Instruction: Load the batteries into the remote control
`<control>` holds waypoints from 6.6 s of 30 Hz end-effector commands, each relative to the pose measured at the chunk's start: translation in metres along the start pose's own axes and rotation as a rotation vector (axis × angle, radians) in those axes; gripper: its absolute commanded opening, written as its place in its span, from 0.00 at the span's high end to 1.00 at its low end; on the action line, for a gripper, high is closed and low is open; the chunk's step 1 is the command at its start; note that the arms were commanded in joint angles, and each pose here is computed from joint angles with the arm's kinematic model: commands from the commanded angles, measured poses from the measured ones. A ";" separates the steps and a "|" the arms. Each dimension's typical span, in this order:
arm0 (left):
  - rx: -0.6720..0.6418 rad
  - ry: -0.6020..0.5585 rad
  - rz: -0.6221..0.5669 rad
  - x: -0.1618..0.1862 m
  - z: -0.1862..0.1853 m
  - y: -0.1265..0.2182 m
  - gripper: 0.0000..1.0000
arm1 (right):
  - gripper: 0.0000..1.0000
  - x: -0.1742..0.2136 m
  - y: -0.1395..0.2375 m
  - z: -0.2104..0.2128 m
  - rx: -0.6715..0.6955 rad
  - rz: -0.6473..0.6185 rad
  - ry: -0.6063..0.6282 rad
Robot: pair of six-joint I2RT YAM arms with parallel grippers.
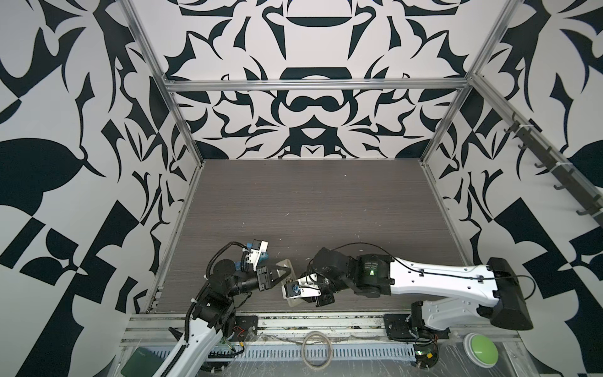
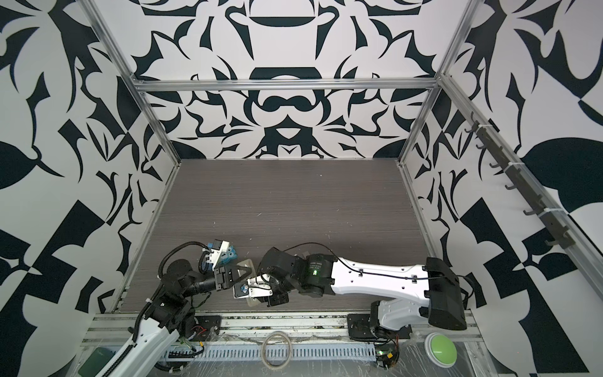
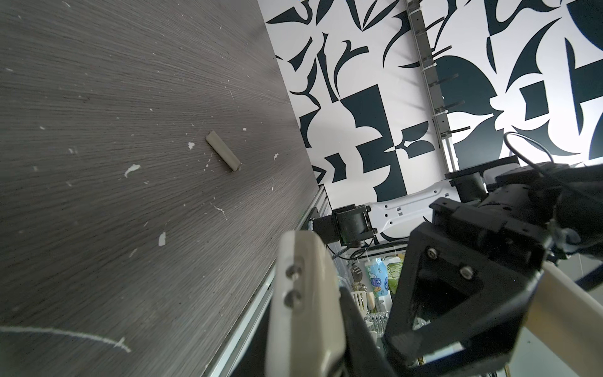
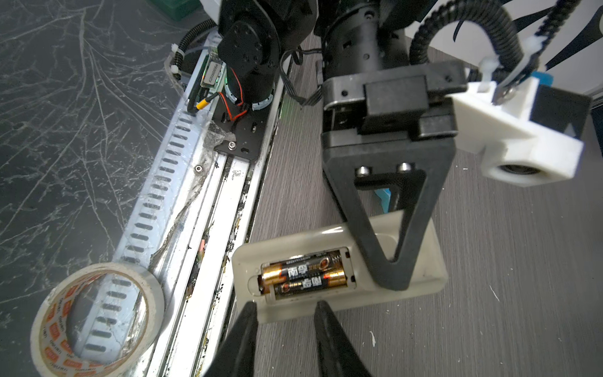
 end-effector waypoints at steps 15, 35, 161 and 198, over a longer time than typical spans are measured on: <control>0.026 -0.026 0.003 0.001 -0.003 0.000 1.00 | 0.67 -0.008 -0.015 0.003 -0.042 -0.008 0.013; 0.026 -0.024 0.004 0.001 -0.003 -0.001 1.00 | 0.71 -0.011 -0.023 0.000 -0.023 -0.009 0.012; -0.034 -0.015 0.008 0.002 0.006 -0.001 1.00 | 1.00 0.032 -0.064 -0.039 0.210 0.159 -0.093; -0.225 -0.025 -0.067 -0.005 0.028 0.010 1.00 | 0.49 0.018 -0.012 -0.053 0.327 0.072 -0.279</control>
Point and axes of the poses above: each gripper's point midway between its finger pads, its own y axis back along the fingers, its own z axis along the line the jaws close on, x = y × z, the point moved 2 cm from there along y, back along the fingers, and after that the axes turned 10 degrees about -y, right-handed, at the moved point
